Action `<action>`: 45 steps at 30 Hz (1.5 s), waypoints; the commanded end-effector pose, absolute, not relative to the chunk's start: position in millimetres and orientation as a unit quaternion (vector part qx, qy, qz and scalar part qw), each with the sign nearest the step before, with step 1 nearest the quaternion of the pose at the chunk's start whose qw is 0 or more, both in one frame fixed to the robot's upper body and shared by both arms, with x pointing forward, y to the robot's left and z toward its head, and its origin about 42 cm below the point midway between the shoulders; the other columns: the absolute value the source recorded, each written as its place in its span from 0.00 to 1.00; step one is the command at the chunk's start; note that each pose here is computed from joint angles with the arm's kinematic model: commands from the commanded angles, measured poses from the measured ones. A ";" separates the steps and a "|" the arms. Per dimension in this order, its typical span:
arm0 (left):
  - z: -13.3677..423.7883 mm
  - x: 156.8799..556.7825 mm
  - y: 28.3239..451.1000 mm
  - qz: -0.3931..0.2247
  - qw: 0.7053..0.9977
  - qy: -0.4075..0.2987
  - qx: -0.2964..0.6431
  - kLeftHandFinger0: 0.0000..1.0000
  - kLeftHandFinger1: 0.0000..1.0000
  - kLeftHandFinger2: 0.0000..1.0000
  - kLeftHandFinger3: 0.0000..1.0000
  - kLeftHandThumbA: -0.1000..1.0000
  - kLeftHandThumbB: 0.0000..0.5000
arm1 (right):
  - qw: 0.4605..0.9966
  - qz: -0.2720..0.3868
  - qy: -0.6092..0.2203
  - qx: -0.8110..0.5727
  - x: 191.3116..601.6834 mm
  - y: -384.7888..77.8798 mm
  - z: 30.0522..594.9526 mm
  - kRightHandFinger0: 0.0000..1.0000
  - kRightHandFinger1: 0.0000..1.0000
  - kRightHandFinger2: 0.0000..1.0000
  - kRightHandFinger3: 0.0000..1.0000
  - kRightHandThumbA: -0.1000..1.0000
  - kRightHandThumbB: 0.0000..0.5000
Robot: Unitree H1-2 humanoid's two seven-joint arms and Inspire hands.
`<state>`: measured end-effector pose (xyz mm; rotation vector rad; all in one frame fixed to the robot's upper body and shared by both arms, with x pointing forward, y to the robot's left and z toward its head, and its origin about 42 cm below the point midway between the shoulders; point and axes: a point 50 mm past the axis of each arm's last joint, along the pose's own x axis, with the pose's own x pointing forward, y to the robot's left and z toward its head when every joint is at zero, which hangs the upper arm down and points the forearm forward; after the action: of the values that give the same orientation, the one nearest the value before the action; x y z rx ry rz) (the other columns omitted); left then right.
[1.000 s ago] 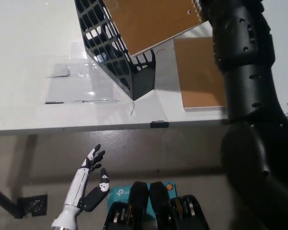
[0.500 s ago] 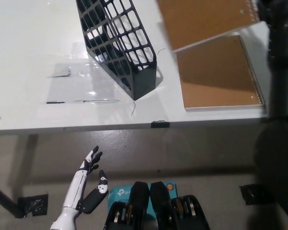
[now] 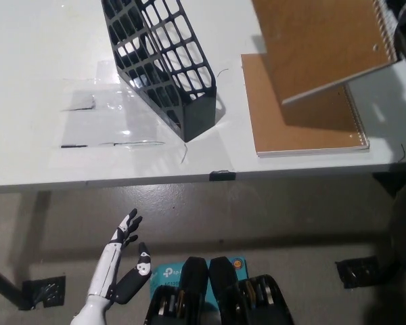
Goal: Use the right hand to pick up a book from the book holder on the left side and put it on another book on the right side
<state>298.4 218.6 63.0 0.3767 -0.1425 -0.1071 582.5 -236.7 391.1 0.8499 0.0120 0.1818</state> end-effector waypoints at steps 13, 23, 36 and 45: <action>70.9 300.1 220.9 -0.036 0.976 -0.106 0.185 0.92 0.95 0.93 1.00 0.24 0.24 | 0.900 0.072 0.012 0.431 601.7 -229.6 388.5 0.00 0.04 0.61 1.00 0.00 0.12; 69.3 298.7 222.0 -0.034 0.976 -0.105 0.187 0.92 0.95 0.93 1.00 0.23 0.25 | 0.889 0.003 0.022 0.457 602.0 -259.3 361.0 0.00 0.11 0.67 1.00 0.00 0.21; 67.9 297.5 220.5 -0.032 0.977 -0.101 0.184 0.95 0.95 0.92 1.00 0.24 0.26 | 0.887 -0.050 0.017 0.459 600.4 -286.3 361.6 0.00 0.13 0.68 1.00 0.00 0.15; 67.0 298.2 220.2 -0.033 0.977 -0.104 0.185 0.92 0.94 0.92 1.00 0.23 0.25 | 0.960 0.005 0.057 0.273 598.6 -289.0 354.7 0.70 0.94 1.00 0.81 0.25 0.55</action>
<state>297.6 219.3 61.0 0.3749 -0.1548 -0.0882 587.2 -278.7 287.0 0.7757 0.2511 -0.1234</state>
